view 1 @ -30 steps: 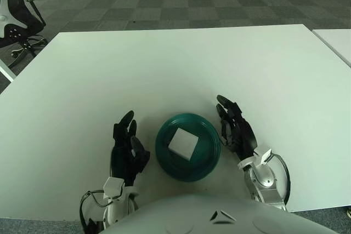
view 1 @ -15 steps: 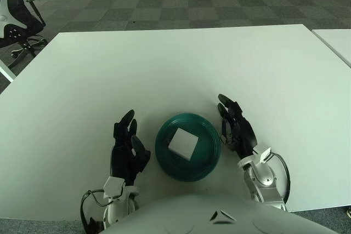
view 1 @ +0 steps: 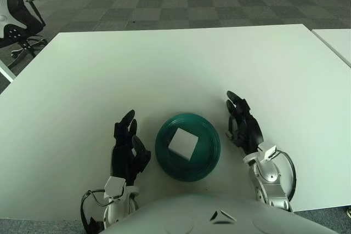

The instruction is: Put the charger into the plate.

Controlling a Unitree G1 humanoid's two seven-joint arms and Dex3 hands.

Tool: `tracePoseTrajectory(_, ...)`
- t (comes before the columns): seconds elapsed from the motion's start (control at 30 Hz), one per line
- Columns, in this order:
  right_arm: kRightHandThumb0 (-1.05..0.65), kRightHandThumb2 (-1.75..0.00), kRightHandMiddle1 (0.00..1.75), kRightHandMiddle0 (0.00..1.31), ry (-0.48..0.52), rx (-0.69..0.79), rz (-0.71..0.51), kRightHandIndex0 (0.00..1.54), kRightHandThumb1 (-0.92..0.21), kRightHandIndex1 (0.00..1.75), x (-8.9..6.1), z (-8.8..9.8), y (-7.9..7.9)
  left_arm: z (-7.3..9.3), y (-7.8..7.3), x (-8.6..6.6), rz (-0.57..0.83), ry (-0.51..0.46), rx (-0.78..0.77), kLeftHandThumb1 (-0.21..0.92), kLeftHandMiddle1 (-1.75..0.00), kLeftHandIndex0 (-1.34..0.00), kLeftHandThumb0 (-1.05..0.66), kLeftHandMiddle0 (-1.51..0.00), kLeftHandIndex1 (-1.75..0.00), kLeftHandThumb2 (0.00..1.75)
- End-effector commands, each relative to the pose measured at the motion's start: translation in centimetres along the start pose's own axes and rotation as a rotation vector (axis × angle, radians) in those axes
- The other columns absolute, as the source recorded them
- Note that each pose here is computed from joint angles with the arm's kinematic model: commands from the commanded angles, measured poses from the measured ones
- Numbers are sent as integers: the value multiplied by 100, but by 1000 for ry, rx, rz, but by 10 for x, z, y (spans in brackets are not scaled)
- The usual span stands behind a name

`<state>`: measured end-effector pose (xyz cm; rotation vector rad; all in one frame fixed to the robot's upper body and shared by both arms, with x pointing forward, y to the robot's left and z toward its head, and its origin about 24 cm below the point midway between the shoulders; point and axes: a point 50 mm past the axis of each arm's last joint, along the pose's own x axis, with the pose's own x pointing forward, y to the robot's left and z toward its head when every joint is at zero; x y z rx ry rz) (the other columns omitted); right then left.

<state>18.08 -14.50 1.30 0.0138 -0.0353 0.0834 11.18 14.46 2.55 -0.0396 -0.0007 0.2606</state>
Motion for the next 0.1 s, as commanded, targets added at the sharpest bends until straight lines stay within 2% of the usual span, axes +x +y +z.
tracePoseTrajectory(0.0,-79,-83,44,0,81,-17,-36,14,-92,1,-9,-15,-4,0,-1,0,0,9,-17,92,0,0,-91,-29,-70,106)
tracePoseTrajectory(0.07,-80,-82,45,0,70,-18,-44,14,-92,1,-8,-14,-4,1,-2,0,-3,15,-21,92,0,0,-91,-28,-69,106)
